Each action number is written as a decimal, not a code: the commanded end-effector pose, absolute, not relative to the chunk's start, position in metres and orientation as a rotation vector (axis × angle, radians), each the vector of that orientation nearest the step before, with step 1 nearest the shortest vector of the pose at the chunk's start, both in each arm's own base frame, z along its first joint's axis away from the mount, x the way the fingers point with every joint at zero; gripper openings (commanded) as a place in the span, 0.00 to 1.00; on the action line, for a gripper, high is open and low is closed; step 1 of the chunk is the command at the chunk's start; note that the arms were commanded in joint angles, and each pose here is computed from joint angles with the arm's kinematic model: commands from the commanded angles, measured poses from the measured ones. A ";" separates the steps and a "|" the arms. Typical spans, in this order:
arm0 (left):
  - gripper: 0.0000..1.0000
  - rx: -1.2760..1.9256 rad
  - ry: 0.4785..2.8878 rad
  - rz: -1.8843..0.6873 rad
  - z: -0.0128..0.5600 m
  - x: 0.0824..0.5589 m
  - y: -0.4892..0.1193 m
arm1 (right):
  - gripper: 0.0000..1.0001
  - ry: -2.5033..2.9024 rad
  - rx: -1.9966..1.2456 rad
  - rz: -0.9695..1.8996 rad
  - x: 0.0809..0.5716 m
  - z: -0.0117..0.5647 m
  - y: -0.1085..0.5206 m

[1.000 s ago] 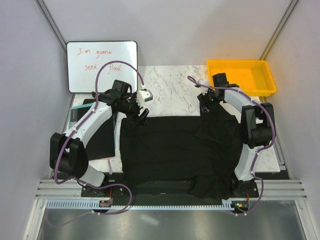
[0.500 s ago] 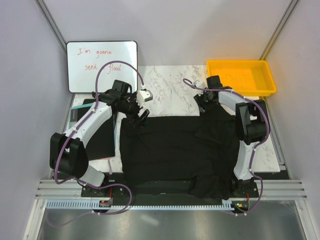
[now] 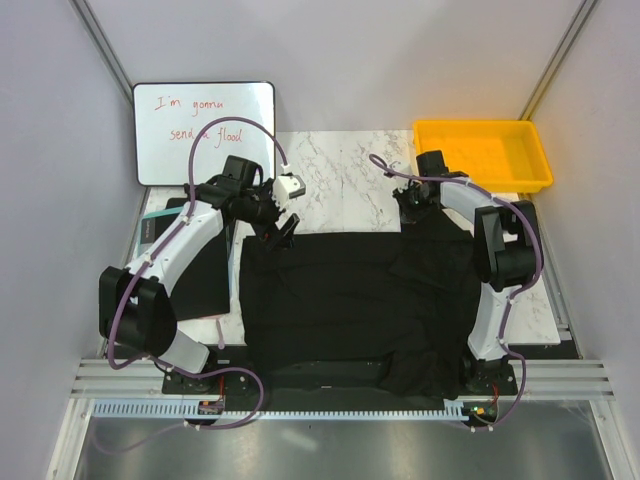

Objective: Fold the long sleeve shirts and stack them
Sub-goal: Fold the shirt

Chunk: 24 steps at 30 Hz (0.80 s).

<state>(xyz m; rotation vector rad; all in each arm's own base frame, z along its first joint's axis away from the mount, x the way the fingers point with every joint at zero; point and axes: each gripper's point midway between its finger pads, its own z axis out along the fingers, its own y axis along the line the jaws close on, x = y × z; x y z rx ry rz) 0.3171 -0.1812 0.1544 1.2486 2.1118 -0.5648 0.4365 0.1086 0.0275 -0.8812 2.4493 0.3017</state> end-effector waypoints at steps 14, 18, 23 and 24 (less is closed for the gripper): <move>0.99 1.219 2.082 -0.590 0.166 0.323 -0.190 | 0.70 2.493 -0.612 0.146 0.445 0.049 0.109; 0.99 1.218 2.080 -0.581 0.167 0.324 -0.188 | 0.68 2.508 -0.590 0.036 0.453 0.030 0.100; 0.99 1.226 2.078 -0.574 0.166 0.322 -0.187 | 0.61 2.562 -0.605 0.007 0.447 0.006 0.095; 0.99 1.222 2.082 -0.570 0.166 0.323 -0.187 | 0.59 2.578 -0.610 0.005 0.445 0.000 0.094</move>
